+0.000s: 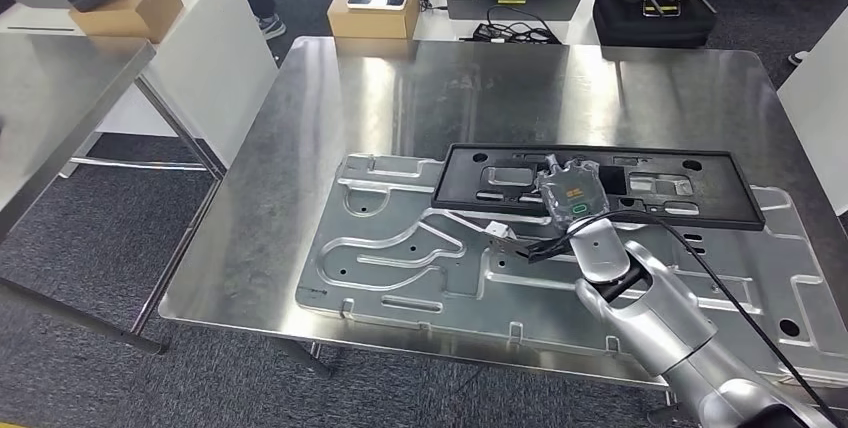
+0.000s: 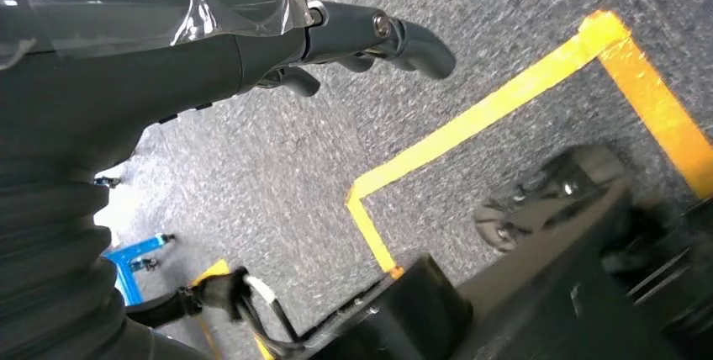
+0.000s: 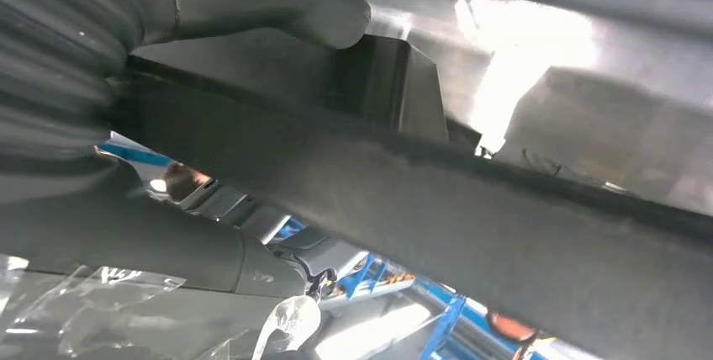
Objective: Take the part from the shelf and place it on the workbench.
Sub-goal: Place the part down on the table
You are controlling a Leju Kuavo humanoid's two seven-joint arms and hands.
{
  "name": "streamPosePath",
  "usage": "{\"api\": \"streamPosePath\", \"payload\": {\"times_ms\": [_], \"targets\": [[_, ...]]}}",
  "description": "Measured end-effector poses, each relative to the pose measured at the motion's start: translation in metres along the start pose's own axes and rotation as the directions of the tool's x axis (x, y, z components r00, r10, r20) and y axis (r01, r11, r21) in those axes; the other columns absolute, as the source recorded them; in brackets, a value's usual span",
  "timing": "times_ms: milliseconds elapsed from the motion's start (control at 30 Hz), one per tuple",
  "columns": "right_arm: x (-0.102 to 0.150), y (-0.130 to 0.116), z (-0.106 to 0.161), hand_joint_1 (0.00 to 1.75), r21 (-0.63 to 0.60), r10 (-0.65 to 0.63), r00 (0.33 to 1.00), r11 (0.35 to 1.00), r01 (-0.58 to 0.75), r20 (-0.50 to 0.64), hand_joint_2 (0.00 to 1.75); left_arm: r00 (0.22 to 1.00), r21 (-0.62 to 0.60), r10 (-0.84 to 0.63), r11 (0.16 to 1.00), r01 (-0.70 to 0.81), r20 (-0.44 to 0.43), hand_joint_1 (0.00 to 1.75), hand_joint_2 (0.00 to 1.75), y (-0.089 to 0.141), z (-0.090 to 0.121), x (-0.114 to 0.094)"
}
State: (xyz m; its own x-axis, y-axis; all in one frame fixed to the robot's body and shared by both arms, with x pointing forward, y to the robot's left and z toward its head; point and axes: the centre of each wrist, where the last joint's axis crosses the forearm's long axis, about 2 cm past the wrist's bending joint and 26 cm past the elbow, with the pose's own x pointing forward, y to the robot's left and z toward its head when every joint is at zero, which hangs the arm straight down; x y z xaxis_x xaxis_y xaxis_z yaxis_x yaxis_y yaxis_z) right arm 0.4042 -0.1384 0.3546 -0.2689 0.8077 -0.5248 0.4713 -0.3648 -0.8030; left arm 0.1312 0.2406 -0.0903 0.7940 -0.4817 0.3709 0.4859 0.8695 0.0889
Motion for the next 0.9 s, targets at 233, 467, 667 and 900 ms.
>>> {"api": "streamPosePath", "payload": {"times_ms": [233, 467, 667, 900], "targets": [[0.003, 0.009, 0.005, 0.00, 0.025, -0.003, 1.000, 1.000, 0.003, 0.005, 1.75, 1.000, 0.005, -0.006, 1.000, 0.006, 0.008, 0.00, 1.75, 0.001, 0.000, 0.000], [-0.004, 0.001, 0.001, 0.00, 0.005, 0.002, 1.000, 1.000, -0.002, -0.003, 1.75, 0.999, 0.009, -0.022, 1.000, 0.022, 0.025, 0.00, 1.75, 0.004, 0.000, 0.001], [-0.001, 0.005, 0.003, 0.00, 0.023, -0.003, 1.000, 1.000, 0.003, 0.002, 1.75, 1.000, -0.003, -0.008, 1.000, 0.008, 0.022, 0.00, 0.00, 0.001, 0.000, -0.002], [-0.011, -0.005, -0.002, 0.00, 0.000, 0.015, 1.000, 1.000, -0.016, -0.024, 1.75, 1.000, -0.003, 0.003, 1.000, -0.003, 0.024, 0.00, 0.00, 0.004, 0.000, -0.003]]}}
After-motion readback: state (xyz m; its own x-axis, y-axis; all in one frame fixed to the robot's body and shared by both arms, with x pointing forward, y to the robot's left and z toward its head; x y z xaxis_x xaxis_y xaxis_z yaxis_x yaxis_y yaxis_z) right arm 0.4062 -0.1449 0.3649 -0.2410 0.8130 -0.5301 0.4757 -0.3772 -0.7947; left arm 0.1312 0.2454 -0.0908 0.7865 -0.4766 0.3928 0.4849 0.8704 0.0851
